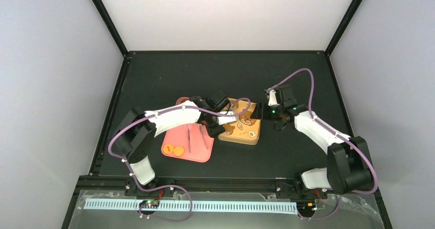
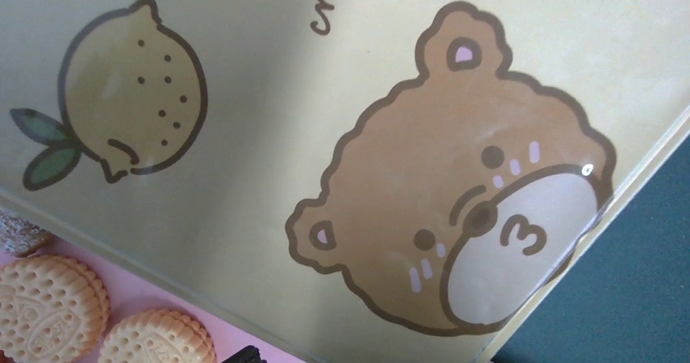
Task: Pack the cookies
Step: Press the box lid onto the packing box.
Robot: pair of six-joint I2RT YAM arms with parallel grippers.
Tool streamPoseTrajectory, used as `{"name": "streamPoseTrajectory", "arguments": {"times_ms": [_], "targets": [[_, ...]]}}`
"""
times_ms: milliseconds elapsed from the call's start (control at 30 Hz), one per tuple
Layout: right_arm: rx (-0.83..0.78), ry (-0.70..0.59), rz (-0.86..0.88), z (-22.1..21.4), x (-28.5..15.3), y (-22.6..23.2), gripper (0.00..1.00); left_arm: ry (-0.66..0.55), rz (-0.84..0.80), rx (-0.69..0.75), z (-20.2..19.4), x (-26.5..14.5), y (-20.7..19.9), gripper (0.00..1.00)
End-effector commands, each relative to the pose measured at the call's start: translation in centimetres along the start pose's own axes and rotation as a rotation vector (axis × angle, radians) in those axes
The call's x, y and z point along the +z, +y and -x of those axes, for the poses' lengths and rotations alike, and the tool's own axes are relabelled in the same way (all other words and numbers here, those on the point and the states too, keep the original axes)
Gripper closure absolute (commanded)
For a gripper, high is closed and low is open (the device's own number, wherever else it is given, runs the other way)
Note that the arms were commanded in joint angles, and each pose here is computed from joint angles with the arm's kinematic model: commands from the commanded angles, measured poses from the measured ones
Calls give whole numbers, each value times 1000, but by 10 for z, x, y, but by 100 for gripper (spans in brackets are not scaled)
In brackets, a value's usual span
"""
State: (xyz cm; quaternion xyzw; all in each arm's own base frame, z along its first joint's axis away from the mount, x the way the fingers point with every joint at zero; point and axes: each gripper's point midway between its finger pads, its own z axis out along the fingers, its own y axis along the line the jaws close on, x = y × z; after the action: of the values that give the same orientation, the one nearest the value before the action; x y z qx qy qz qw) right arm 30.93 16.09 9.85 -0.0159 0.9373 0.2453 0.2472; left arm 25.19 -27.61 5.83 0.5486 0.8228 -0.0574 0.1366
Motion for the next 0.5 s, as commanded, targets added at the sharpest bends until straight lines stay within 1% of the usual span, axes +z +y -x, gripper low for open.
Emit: {"name": "streamPoseTrajectory", "arguments": {"times_ms": [0, 233, 400, 467], "targets": [[36, -11, 50, 6, 2, -1, 27, -47, 20, -2, 20, -9, 3, 44], [85, -9, 68, 13, 10, -11, 27, -56, 3, 28, 18, -19, -5, 44], [216, -13, 209, 13, 17, -16, 27, -69, -14, 48, 23, -19, -11, 44], [243, -8, 256, 11, 20, -14, 27, -63, -11, 52, 25, -16, -11, 45]]}}
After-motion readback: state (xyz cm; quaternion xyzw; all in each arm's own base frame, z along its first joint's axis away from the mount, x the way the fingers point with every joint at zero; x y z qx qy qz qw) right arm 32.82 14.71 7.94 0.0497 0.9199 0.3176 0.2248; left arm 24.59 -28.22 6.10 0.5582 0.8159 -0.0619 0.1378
